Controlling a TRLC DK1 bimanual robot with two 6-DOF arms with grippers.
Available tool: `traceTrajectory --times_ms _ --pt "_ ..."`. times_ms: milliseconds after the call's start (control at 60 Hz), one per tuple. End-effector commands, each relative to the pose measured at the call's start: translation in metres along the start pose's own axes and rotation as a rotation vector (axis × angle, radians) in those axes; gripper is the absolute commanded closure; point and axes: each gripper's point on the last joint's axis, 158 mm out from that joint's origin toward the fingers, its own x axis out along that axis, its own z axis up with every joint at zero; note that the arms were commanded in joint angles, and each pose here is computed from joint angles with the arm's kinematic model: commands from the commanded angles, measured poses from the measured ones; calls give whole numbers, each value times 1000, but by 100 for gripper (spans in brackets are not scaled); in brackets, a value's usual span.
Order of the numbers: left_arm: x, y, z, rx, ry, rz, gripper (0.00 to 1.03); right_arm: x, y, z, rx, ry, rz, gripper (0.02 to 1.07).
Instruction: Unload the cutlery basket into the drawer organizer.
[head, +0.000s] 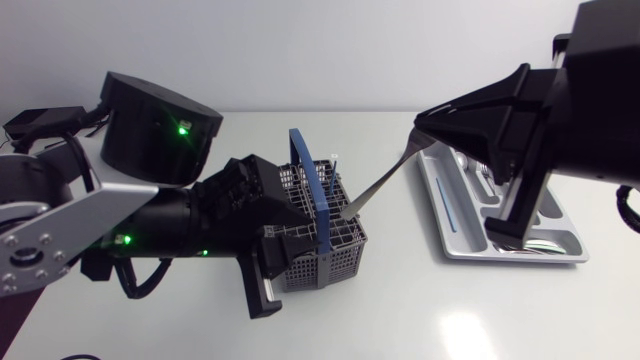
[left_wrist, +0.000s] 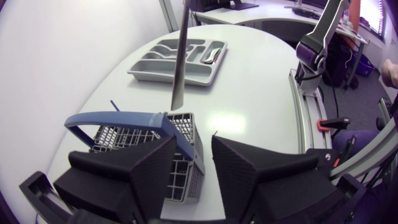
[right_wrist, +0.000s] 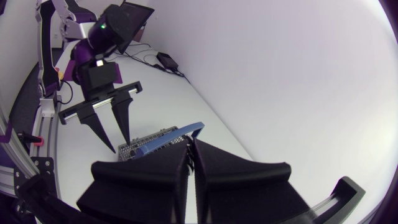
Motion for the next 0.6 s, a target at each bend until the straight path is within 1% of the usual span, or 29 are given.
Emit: traceTrajectory --times_ms 0,183,267,317,467,583 --pt "-2 11 14 -34 -39 -21 56 -7 2 0 28 -13 9 101" --pt "-4 5 28 -63 -84 -136 56 -13 5 0 47 -41 36 101" --pt "-5 -2 33 -54 -92 -188 50 -15 4 0 71 -59 58 101" --pt "-4 -4 37 -58 -99 -217 50 -17 3 1 94 -74 71 101" --pt "0 9 41 -103 -106 -268 49 -21 3 5 122 -99 98 101" --pt "-1 13 45 -113 -121 -290 49 -21 5 8 130 -109 112 101"
